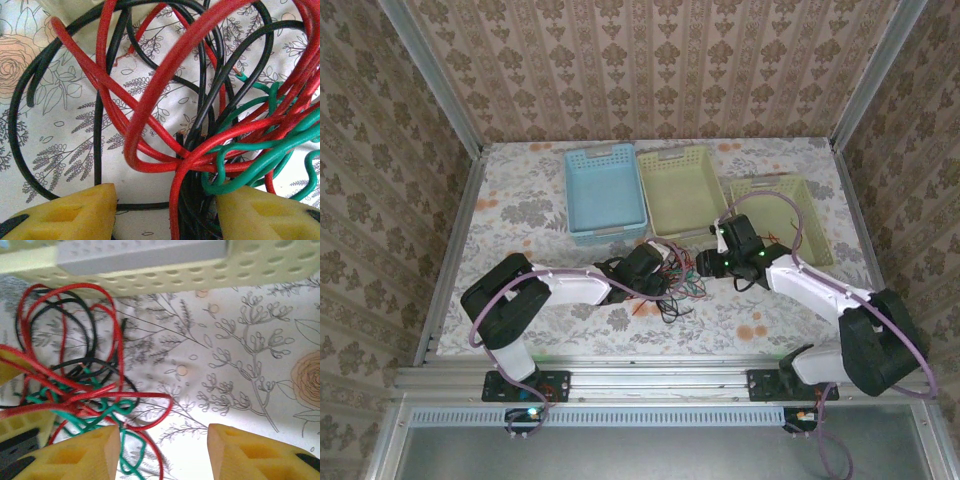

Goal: Untangle the cables

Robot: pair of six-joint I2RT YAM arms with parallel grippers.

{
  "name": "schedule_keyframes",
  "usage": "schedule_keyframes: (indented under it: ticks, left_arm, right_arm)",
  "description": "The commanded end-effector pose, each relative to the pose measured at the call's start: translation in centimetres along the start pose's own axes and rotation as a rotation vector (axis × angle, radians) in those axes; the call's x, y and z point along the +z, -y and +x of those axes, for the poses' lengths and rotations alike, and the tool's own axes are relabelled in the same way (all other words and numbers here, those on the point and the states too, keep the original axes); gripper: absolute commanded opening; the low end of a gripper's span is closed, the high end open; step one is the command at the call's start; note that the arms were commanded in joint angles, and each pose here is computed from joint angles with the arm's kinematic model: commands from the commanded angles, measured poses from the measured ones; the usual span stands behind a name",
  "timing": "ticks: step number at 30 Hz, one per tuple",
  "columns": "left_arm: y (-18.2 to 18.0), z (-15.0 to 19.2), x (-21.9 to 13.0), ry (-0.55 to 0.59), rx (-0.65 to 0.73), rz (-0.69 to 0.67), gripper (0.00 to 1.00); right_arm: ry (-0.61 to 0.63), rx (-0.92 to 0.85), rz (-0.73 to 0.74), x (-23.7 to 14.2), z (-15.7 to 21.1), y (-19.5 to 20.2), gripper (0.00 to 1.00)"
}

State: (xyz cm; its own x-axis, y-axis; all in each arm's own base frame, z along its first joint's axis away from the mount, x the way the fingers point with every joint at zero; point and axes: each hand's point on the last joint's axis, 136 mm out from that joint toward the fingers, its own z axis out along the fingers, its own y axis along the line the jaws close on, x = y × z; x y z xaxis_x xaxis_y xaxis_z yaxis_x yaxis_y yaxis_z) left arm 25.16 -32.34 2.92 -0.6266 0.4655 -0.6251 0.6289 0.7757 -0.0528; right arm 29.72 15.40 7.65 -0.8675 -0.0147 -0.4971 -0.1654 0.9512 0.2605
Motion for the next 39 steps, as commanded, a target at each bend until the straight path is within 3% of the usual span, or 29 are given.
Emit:
schedule_keyframes:
  ticks: [1,7,28,31,35,39]
  left_arm:
    - [-0.8,0.6,0.0,-0.039,-0.011,-0.039,0.55]
    - [-0.8,0.7,0.0,-0.043,-0.008,-0.045,0.55]
    - [0.3,0.8,0.5,-0.084,0.043,-0.024,0.57]
    - [0.5,0.9,0.5,-0.089,0.048,-0.018,0.57]
    - [0.4,0.9,0.4,-0.088,0.046,-0.023,0.58]
    - [0.1,1.2,0.5,-0.092,0.037,-0.04,0.58]
  right_arm:
    - [-0.03,0.026,0.003,1.2,-0.6,-0.2,0.5]
    - [-0.101,0.041,0.037,3.3,0.8,0.5,0.48]
    - [-0.074,-0.036,0.216,6.3,0.2,1.8,0.47]
    - [-0.068,-0.036,0.234,6.6,0.2,2.1,0.38]
    - [-0.046,-0.011,0.289,6.4,0.3,3.1,0.12]
    - [0.007,0.001,0.329,5.1,-0.3,3.9,0.02]
